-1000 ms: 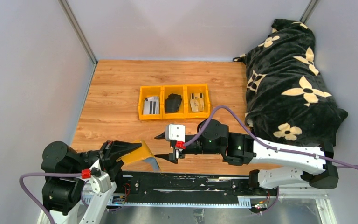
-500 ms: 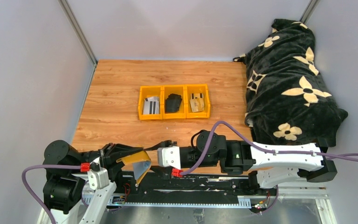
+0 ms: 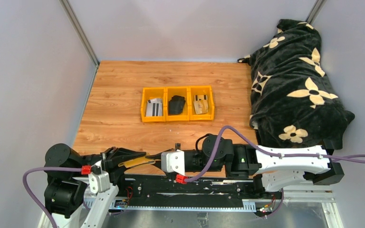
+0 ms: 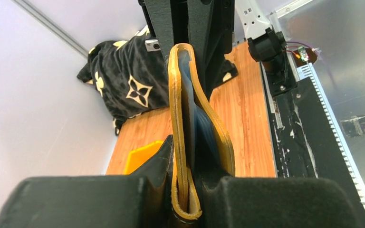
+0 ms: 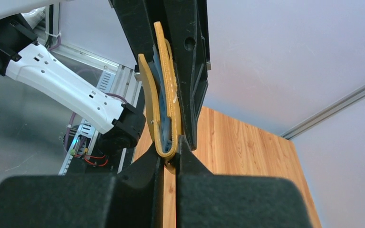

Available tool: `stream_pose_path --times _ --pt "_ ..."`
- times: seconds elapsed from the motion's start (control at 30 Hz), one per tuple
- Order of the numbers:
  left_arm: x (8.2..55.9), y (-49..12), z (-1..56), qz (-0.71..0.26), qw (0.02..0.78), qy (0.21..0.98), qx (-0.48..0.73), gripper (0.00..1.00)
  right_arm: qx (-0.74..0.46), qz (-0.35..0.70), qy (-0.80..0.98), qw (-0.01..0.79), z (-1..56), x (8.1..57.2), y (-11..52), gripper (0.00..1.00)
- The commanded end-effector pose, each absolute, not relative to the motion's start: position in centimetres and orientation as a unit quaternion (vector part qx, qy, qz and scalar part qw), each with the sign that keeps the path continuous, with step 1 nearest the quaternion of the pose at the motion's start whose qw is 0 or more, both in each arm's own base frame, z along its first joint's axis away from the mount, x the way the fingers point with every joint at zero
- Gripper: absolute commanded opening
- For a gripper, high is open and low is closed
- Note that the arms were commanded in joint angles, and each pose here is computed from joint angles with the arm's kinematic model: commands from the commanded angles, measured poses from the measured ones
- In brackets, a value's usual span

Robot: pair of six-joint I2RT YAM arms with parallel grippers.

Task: Take the credit cards out of the card holder
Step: Close the card holder, then place the card holder at the center of the board.

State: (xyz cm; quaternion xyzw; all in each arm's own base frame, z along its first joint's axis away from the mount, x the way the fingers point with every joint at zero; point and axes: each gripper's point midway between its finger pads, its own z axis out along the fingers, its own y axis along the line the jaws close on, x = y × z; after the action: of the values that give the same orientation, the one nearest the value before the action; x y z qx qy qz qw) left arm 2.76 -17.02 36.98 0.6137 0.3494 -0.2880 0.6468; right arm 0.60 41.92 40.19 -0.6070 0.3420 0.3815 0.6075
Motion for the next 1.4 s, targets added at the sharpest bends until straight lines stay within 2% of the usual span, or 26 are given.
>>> stream_pose_path --times 0.0,0.07,0.1,0.13,0.17,0.2,0.23,0.5,0.63,0.8,0.93,0.97,1.07,1.2,1.3,1.37 --pt "3.7 -16.8 36.2 -0.269 0.655 0.365 0.605 0.17 -0.551 0.407 0.329 0.650 44.9 0.6 40.6 0.00" --pt "4.2 -16.6 35.7 -0.251 0.662 0.369 0.602 0.29 -0.536 0.394 0.356 0.656 44.6 1.7 40.2 0.00" --pt "4.7 -16.4 35.5 -0.243 0.664 0.375 0.599 0.43 -0.530 0.387 0.369 0.657 44.3 2.3 40.0 0.00" --pt "5.3 -16.3 35.3 -0.235 0.666 0.384 0.595 0.70 -0.523 0.379 0.385 0.660 43.9 3.2 39.6 0.00" --pt "6.0 -16.1 34.9 -0.228 0.664 0.401 0.589 0.78 -0.514 0.370 0.404 0.660 43.4 4.3 39.3 0.00" --pt "6.9 -15.8 34.2 -0.221 0.656 0.422 0.585 0.94 -0.507 0.360 0.424 0.659 42.6 5.4 38.9 0.00" --pt "7.8 -15.4 33.9 -0.209 0.653 0.443 0.578 0.99 -0.494 0.355 0.445 0.657 42.1 6.5 38.3 0.00" --pt "15.9 -11.7 28.2 -0.164 0.547 0.676 0.466 1.00 -0.361 0.362 0.653 0.560 32.8 16.3 33.0 0.00" --pt "19.9 -9.4 25.8 -0.130 0.490 0.778 0.371 1.00 -0.322 0.381 0.718 0.486 27.2 17.9 32.2 0.00" --pt "23.1 -6.9 24.0 -0.080 0.457 0.838 0.287 1.00 -0.317 0.418 0.768 0.368 21.2 16.9 34.3 0.00" --pt "23.7 -6.5 23.0 -0.076 0.444 0.847 0.283 1.00 -0.297 0.442 0.799 0.278 16.8 16.1 35.9 0.00" --pt "23.8 -6.5 22.9 -0.076 0.446 0.846 0.282 1.00 -0.287 0.443 0.809 0.260 15.9 16.1 35.9 0.07" --pt "24.2 -5.8 22.3 -0.065 0.455 0.846 0.269 1.00 -0.262 0.415 0.839 0.234 13.8 16.8 34.8 0.41" --pt "25.3 -4.4 22.9 -0.069 0.481 0.844 0.226 1.00 -0.238 0.319 0.871 0.289 13.8 19.3 31.4 0.75" --pt "27.0 -2.1 24.7 -0.084 0.518 0.835 0.165 1.00 -0.231 0.274 0.870 0.338 16.1 20.6 29.1 0.80" --pt "27.8 -0.8 23.9 -0.071 0.511 0.846 0.138 1.00 -0.224 0.237 0.868 0.374 17.6 21.6 27.2 0.81"
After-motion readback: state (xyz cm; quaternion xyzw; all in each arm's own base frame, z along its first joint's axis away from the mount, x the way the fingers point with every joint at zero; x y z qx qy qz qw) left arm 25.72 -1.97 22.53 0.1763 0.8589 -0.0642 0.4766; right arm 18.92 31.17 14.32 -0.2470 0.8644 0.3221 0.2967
